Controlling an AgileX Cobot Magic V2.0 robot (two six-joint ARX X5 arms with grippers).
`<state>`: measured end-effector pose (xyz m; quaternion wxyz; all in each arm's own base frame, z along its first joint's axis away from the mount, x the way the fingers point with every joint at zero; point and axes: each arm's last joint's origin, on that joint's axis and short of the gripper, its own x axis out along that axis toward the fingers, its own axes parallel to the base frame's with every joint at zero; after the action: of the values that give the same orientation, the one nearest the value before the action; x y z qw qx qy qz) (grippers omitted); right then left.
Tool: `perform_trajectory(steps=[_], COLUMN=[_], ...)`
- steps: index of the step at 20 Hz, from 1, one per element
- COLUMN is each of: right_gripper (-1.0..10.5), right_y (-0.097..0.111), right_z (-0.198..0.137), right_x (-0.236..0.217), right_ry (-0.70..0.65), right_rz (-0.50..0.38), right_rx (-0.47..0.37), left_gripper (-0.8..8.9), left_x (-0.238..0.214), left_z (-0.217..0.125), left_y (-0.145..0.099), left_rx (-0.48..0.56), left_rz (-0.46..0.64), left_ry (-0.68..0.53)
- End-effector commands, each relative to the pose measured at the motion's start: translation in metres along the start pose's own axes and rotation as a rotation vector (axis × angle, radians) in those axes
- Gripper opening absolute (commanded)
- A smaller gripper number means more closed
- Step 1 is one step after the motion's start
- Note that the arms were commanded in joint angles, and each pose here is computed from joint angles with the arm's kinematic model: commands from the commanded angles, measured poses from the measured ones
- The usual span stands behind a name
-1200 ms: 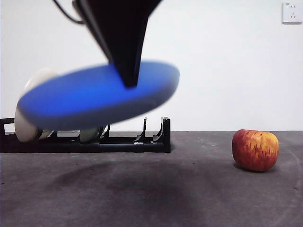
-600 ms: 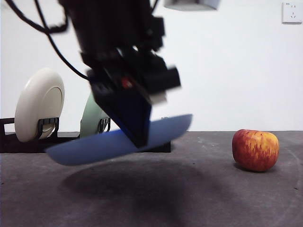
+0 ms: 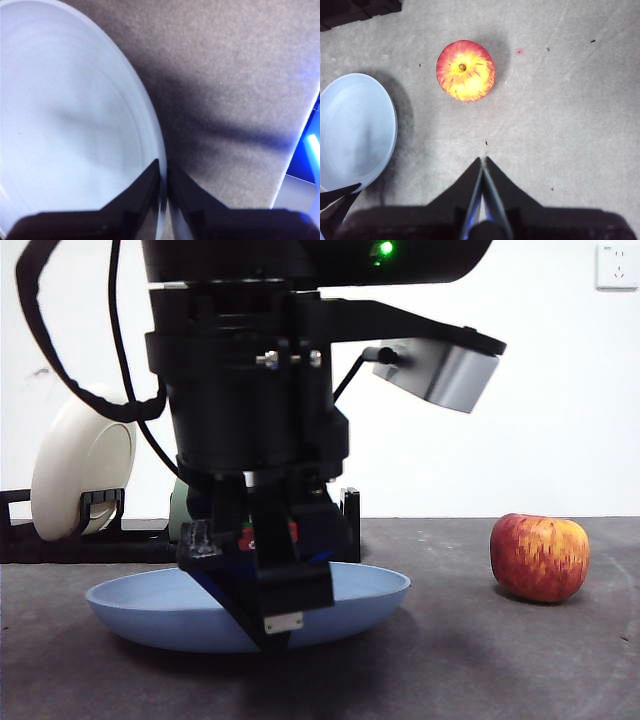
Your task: Take the blue plate from the plate rack,put the plate on the table,take the apple from the table,put the apple in the plate
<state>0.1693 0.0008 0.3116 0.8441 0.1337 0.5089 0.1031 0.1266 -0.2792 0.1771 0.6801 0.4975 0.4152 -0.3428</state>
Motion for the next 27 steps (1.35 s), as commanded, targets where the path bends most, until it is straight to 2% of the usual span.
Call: perform_trajectory(steps=[1, 4, 5, 9, 15, 16, 17, 19, 20, 23, 24, 27], right_gripper=[0.0, 0.1, 0.1, 0.1, 0.1, 0.4, 1.0, 2.0, 1.9, 2.0, 2.3, 4.8], right_y=[0.0, 0.0, 0.0, 0.0, 0.0, 0.0, 0.0, 0.0, 0.0, 0.001, 0.002, 0.01], right_z=[0.0, 0.0, 0.0, 0.001, 0.0, 0.0, 0.0, 0.001, 0.001, 0.001, 0.002, 0.004], right_x=[-0.001, -0.001, -0.001, -0.001, -0.001, 0.0, 0.0, 0.0, 0.0, 0.001, 0.003, 0.011], right_ry=[-0.003, -0.004, -0.004, -0.004, -0.003, -0.002, -0.002, -0.001, -0.001, 0.006, 0.014, 0.042], right_rz=[0.0, 0.0, 0.0, 0.0, 0.0, 0.0, 0.001, 0.001, 0.002, 0.007, 0.013, 0.036], right_rx=[0.0, -0.001, -0.001, -0.001, 0.009, 0.017, 0.022, 0.023, 0.023, 0.035, 0.043, 0.015], left_gripper=[0.86, 3.31, 3.62, 3.8, 3.75, 3.58, 2.79, 0.25, -0.09, -0.08, -0.08, -0.08], left_x=[0.005, 0.005, 0.005, -0.004, -0.056, -0.068, -0.079, -0.106, -0.12, -0.159, -0.172, -0.209], left_z=[-0.001, -0.001, -0.001, 0.004, 0.028, 0.031, 0.033, 0.035, 0.035, 0.022, 0.012, -0.021], left_y=[0.002, 0.002, 0.002, 0.005, 0.026, 0.031, 0.035, 0.045, 0.05, 0.063, 0.066, 0.076], left_rx=[-0.042, -0.083, -0.091, -0.124, -0.21, -0.222, -0.231, -0.24, -0.251, -0.294, -0.313, -0.376], left_rz=[-0.022, -0.043, -0.043, -0.075, -0.195, -0.216, -0.229, -0.249, -0.248, -0.243, -0.242, -0.21], left_ry=[0.012, 0.009, 0.008, -0.013, -0.026, -0.024, -0.026, -0.052, -0.08, -0.172, -0.209, -0.306])
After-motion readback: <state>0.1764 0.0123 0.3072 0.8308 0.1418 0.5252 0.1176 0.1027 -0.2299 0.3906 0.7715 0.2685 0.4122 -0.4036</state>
